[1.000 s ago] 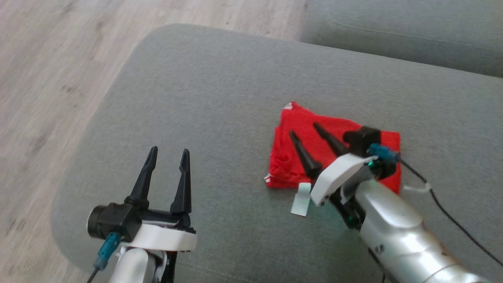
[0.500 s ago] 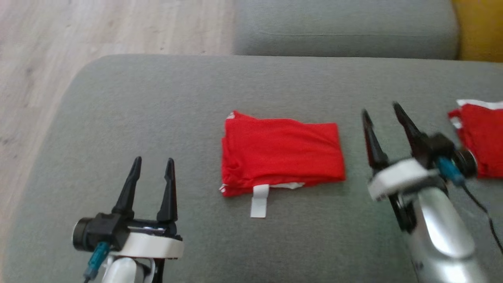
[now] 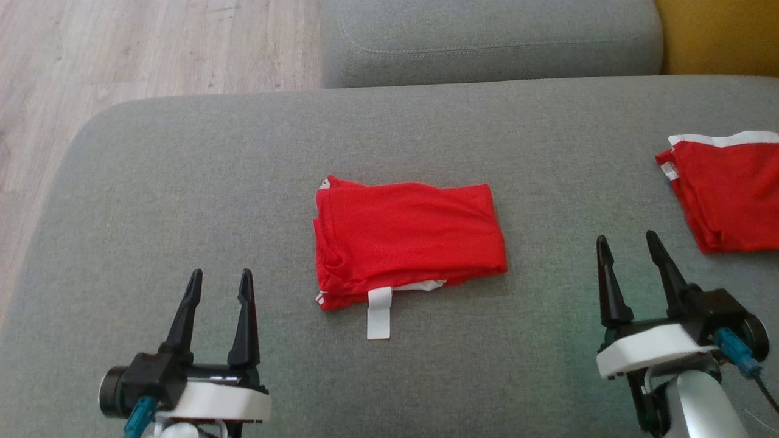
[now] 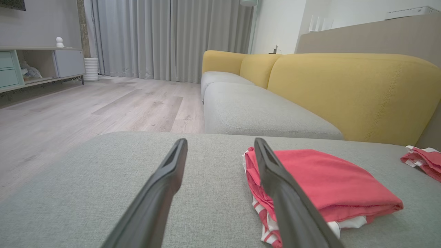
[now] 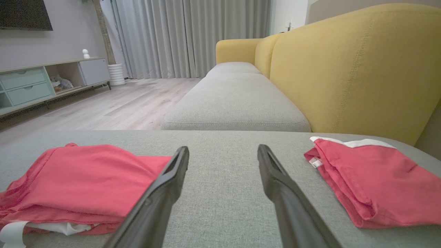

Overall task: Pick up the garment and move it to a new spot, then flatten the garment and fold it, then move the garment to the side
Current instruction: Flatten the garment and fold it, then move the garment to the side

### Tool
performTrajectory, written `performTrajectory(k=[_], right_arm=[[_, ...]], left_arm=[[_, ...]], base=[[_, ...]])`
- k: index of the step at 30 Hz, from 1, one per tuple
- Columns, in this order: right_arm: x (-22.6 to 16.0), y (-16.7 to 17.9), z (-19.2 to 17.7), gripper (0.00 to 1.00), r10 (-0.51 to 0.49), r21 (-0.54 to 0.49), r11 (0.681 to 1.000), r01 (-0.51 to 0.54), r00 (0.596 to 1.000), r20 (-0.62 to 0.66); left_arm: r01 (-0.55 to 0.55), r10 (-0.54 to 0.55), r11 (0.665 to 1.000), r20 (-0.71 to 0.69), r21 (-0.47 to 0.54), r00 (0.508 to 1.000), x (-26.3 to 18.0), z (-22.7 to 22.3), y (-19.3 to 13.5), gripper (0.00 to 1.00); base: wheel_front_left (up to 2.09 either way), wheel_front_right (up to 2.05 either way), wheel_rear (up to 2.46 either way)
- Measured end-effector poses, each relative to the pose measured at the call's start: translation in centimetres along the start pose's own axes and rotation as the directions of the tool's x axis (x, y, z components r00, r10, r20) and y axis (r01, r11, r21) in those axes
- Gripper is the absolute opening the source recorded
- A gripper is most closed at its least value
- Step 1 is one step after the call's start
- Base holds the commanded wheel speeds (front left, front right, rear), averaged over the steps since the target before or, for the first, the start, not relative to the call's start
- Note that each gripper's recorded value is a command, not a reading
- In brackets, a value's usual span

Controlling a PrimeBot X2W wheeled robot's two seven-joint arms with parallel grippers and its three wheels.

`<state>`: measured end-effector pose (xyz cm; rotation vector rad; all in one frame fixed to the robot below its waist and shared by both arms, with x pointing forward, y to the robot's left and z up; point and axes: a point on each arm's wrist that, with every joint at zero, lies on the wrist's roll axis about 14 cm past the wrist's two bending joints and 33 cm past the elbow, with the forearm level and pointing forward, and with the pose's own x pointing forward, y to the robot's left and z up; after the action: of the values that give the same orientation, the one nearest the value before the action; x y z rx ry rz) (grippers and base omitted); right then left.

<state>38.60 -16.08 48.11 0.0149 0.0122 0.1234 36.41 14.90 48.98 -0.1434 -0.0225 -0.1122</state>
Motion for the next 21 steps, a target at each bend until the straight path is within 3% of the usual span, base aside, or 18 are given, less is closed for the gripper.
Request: performTrajectory(k=[12, 21], right_arm=[[0.9, 0.9, -0.8, 1.0, 0.028, 0.008, 1.0, -0.028, 0.999, -0.022], [6.5, 4.9, -3.1, 1.0, 0.151, 0.023, 0.989, -0.149, 0.977, -0.148]], left_arm=[[-0.006, 0.006, 1.0, -0.019, -0.002, 1.0, -0.1, -0.6, 0.3, 1.0], [-0.004, 0.004, 1.0, -0.034, 0.003, 0.999, 1.4, -1.1, 0.7, 1.0]], base=[[0.0, 0.0, 0.0], [0.0, 0.0, 0.0]])
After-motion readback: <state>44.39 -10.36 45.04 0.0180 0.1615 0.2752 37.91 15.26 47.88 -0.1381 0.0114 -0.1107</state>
